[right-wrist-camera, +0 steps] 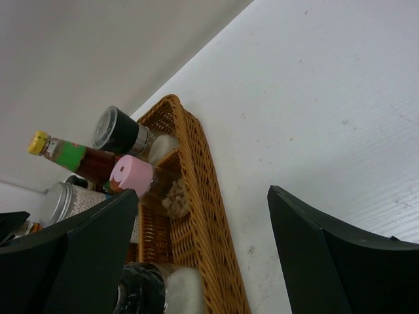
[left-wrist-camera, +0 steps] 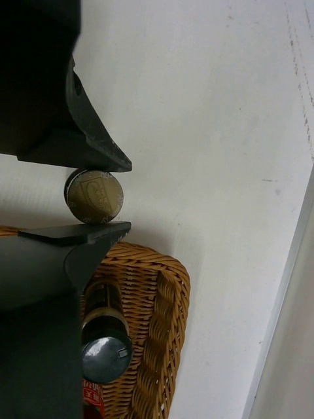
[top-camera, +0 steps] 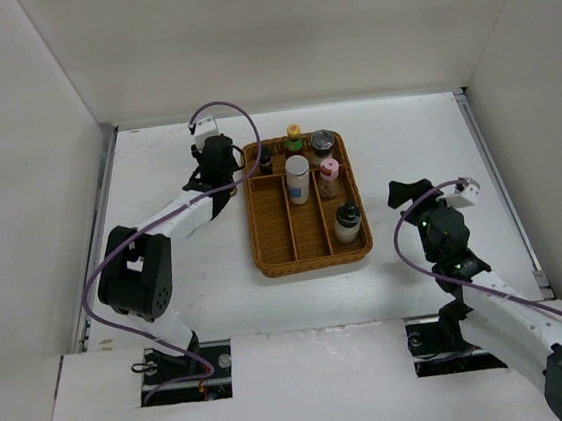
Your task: Organize the condiment bottles
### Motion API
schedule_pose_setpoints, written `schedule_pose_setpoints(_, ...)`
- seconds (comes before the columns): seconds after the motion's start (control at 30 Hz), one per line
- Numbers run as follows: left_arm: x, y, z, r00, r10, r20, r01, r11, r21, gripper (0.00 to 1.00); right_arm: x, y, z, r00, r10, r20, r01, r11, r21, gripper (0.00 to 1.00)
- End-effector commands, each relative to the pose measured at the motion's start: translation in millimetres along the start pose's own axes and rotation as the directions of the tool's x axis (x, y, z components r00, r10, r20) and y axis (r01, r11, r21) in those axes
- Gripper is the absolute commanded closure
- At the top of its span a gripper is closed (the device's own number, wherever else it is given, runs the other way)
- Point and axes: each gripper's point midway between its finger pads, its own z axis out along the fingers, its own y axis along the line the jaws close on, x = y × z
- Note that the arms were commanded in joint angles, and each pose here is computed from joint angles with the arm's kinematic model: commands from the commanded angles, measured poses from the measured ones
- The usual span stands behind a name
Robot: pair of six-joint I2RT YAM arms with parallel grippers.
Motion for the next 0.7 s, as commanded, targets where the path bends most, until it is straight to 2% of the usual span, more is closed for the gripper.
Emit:
schedule_pose_setpoints(0.0,-29.6,-6.4,-5.4,0.997,-0.029,0.072,0.028,0.999,0.015,0.75,-20.4,28.6,2.3,0.998,0.031,0.051,-0.027,0.997,-0.078,0.13)
schedule_pose_setpoints(0.27,-56.1,-3.4,-36.8,0.989,-0.056,0.139,0.054,0.998,0.019,0.82,-22.8,29.6,0.6,0.998,0.035,0.060,-0.030,0.996,-0.082,0.12)
schedule_pose_setpoints(0.5,-111.4,-23.3,-113.7,0.963,-0.091,0.252,0.062,0.991,0.122,0.82,-20.9,29.6,1.2,0.998,0.032,0.054,-0.027,0.996,-0.080,0.12)
schedule_pose_setpoints(0.67,-92.3,-66.7,-167.9,0.974,-0.104,0.203,0.044,0.958,0.284,0.82,-23.6,31.8,-0.9,0.997,0.035,0.062,-0.030,0.995,-0.090,0.12)
